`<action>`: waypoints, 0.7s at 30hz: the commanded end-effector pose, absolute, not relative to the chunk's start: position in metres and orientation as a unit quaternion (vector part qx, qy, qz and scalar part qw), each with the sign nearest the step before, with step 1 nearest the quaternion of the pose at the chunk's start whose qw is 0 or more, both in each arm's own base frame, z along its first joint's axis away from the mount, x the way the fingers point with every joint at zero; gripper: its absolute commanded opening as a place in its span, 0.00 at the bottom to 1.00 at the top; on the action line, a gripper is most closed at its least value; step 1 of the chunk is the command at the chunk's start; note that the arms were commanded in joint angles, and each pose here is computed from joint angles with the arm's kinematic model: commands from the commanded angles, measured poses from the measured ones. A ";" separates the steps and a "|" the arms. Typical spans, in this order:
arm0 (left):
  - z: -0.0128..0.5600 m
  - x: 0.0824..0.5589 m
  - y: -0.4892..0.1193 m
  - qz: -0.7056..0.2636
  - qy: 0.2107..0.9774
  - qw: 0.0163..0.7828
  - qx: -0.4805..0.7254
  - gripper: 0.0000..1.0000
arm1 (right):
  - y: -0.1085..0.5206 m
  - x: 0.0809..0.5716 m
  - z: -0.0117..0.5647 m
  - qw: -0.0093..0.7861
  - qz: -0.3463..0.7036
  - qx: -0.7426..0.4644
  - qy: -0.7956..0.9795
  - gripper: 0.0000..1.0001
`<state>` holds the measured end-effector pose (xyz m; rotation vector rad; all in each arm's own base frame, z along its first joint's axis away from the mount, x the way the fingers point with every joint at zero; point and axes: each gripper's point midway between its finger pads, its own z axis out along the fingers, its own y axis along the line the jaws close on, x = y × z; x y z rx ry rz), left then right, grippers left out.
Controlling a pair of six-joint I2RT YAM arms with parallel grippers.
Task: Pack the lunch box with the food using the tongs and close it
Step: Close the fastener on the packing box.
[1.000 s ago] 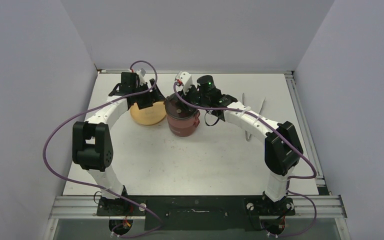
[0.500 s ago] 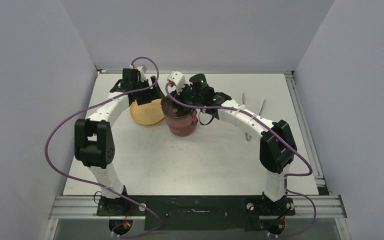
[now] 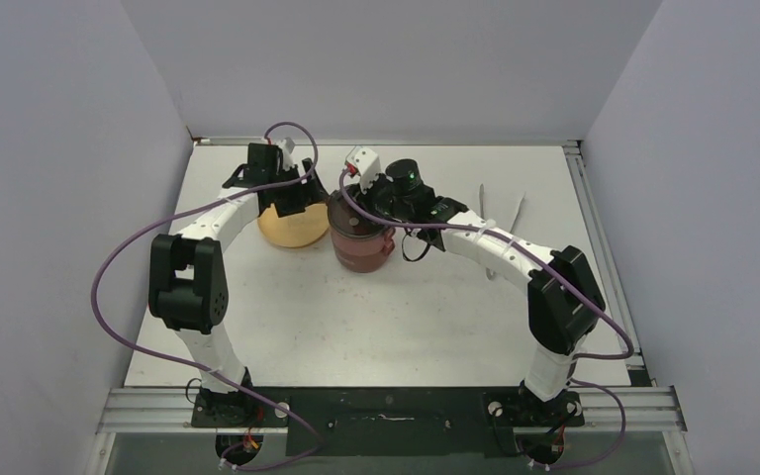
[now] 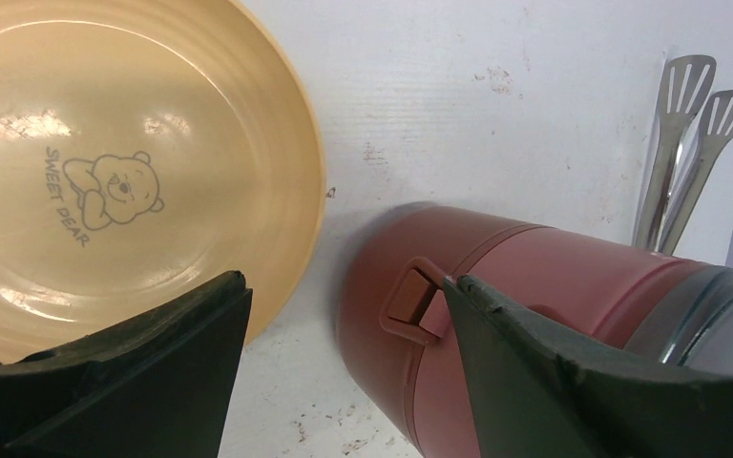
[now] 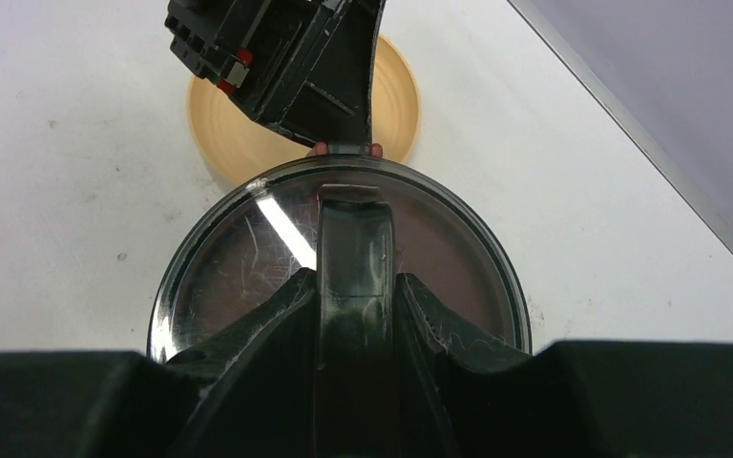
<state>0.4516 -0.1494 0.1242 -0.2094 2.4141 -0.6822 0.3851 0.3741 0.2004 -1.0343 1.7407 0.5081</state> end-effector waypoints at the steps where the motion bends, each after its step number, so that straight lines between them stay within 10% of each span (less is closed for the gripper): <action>1: 0.119 0.419 -0.193 -0.308 0.915 0.257 -0.040 0.77 | 0.329 0.339 0.076 0.330 0.164 -0.447 0.815 0.10; 21: 0.113 0.403 -0.229 -0.315 0.917 0.246 0.017 0.76 | 0.324 0.340 0.071 0.332 0.202 -0.430 0.815 0.10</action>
